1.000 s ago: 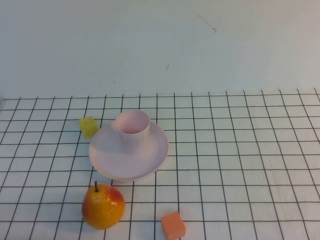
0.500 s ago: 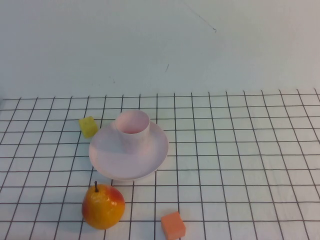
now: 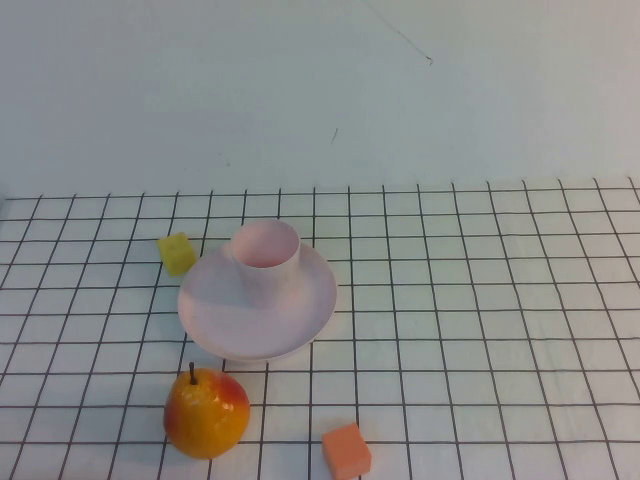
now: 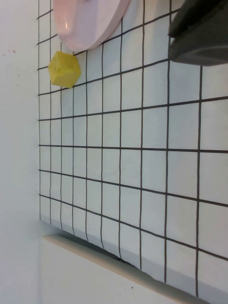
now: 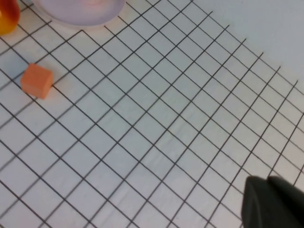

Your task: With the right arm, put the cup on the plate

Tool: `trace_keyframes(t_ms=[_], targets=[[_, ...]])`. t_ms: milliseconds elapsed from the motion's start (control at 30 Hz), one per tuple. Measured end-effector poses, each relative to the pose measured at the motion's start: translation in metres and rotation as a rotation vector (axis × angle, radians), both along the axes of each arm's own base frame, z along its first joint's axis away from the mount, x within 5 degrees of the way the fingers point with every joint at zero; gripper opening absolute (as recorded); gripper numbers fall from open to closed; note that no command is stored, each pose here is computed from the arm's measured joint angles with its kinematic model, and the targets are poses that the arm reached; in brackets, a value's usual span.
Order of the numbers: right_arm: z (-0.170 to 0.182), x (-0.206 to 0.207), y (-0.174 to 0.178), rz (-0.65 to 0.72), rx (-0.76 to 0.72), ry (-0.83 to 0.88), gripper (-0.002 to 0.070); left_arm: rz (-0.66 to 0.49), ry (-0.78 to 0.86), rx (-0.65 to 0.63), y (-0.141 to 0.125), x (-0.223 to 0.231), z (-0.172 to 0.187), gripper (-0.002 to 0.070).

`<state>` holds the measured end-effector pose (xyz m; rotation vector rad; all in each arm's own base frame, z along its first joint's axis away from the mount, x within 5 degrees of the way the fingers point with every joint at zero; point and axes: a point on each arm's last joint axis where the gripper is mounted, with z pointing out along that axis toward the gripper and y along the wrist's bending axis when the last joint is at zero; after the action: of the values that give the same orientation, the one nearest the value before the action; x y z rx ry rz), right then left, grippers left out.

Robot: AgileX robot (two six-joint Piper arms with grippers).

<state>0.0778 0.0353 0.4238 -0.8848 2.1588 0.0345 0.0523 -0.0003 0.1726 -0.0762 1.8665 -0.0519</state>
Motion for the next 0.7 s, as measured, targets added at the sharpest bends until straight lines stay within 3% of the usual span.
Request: trace_keyframes(t_ms=[200, 367, 700], targets=[[0.001, -0.011, -0.004, -0.104, 0.131, 0.025, -0.0002, 0.000, 0.000, 0.000, 0.000, 0.000, 0.000, -0.0003], [0.001, -0.014, -0.006, -0.117, 0.141, 0.020, -0.0002, 0.000, 0.000, 0.000, 0.000, 0.000, 0.000, -0.0003], [-0.030, -0.037, -0.026, -0.319, 0.198, -0.189, -0.0002, 0.000, 0.000, 0.000, 0.000, 0.000, 0.000, -0.0003]])
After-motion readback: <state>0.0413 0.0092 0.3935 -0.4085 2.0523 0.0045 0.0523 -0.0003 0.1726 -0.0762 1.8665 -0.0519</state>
